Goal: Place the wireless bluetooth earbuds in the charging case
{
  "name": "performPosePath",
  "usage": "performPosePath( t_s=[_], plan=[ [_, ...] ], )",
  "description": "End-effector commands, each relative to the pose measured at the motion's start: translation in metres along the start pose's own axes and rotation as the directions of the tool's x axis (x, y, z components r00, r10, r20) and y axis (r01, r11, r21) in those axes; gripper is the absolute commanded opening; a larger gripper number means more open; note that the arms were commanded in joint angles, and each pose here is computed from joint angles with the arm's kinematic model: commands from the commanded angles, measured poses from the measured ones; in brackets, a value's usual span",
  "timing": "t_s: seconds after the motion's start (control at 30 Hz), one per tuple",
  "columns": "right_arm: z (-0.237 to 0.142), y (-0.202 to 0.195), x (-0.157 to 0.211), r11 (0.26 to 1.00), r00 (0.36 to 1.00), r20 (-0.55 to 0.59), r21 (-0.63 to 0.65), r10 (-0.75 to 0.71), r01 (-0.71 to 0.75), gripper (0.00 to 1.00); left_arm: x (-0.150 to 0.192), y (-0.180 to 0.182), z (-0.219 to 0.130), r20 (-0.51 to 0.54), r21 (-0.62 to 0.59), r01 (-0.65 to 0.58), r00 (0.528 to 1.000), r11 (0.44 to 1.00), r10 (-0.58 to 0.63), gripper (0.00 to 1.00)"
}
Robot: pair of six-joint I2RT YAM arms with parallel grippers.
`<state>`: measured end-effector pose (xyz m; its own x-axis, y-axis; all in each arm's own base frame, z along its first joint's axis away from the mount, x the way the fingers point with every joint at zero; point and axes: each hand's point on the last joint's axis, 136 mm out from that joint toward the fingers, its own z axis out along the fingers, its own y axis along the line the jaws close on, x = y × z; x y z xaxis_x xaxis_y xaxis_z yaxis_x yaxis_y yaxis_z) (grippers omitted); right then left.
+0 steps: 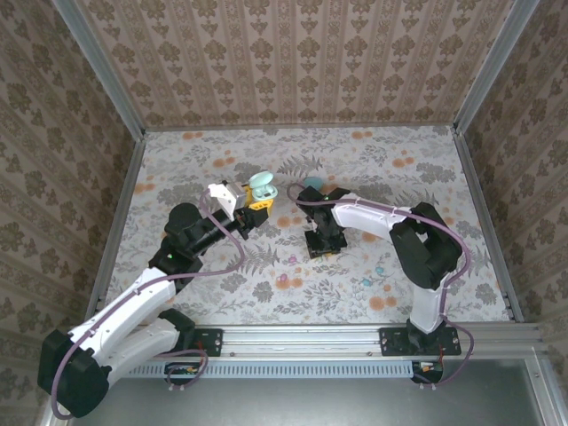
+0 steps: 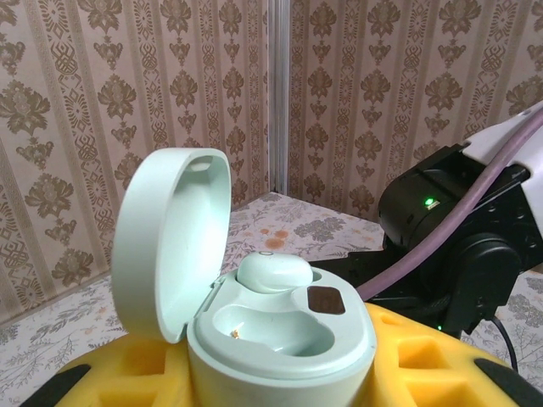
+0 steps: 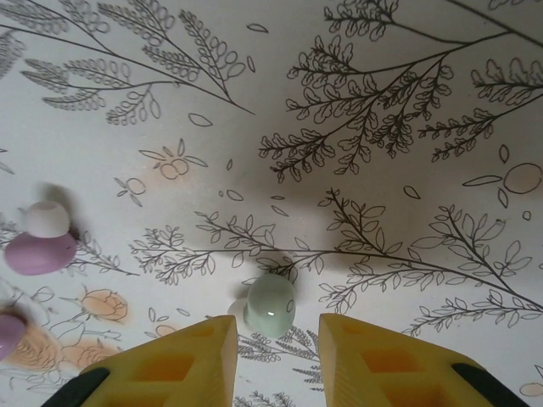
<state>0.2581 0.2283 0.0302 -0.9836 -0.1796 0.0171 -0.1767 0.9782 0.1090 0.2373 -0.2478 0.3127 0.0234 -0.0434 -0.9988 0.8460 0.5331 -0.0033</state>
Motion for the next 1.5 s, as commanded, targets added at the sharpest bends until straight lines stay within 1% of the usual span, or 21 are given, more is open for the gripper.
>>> performPosePath(
  t_s=[0.0,0.2,0.57,0.67,0.87,1.07,1.23,1.47],
  plan=[
    [0.005,-0.001,0.002,1.0,1.0,-0.018,0.007,0.005,-0.005,0.33,-0.008,0.002,-0.002,0.024,-0.011,-0.031,0.999,0.999,0.031,0.34],
    [0.015,0.0,0.003,0.999,0.999,-0.031,-0.039,0.03,-0.031,0.32,-0.008,0.002,-0.001,0.023,-0.011,-0.03,0.999,0.999,0.031,0.34],
    [0.027,0.0,0.01,0.995,0.996,-0.056,-0.079,0.062,-0.067,0.32,-0.008,0.002,-0.001,0.022,-0.012,-0.028,0.999,1.0,0.028,0.34],
    [0.029,0.001,0.011,0.992,0.995,-0.062,-0.098,0.073,-0.078,0.29,-0.009,0.002,0.0,0.022,-0.009,-0.026,0.999,1.0,0.026,0.34],
    [0.033,0.003,0.016,0.983,0.989,-0.07,-0.122,0.128,-0.136,0.31,-0.01,0.002,0.0,0.023,-0.009,-0.028,0.999,1.0,0.028,0.34],
    [0.025,-0.002,0.015,0.976,0.981,-0.029,-0.095,0.192,-0.194,0.33,-0.008,0.003,0.002,0.019,-0.011,-0.026,0.999,1.0,0.027,0.34],
    [0.019,-0.007,0.016,0.96,0.965,0.009,-0.097,0.264,-0.262,0.35,-0.008,0.003,0.003,0.02,-0.008,-0.029,0.999,1.0,0.029,0.34],
    [0.008,-0.006,0.017,0.952,0.957,0.035,-0.121,0.287,-0.28,0.37,-0.006,0.003,0.003,0.017,-0.006,-0.029,0.999,1.0,0.029,0.34]
  ],
)
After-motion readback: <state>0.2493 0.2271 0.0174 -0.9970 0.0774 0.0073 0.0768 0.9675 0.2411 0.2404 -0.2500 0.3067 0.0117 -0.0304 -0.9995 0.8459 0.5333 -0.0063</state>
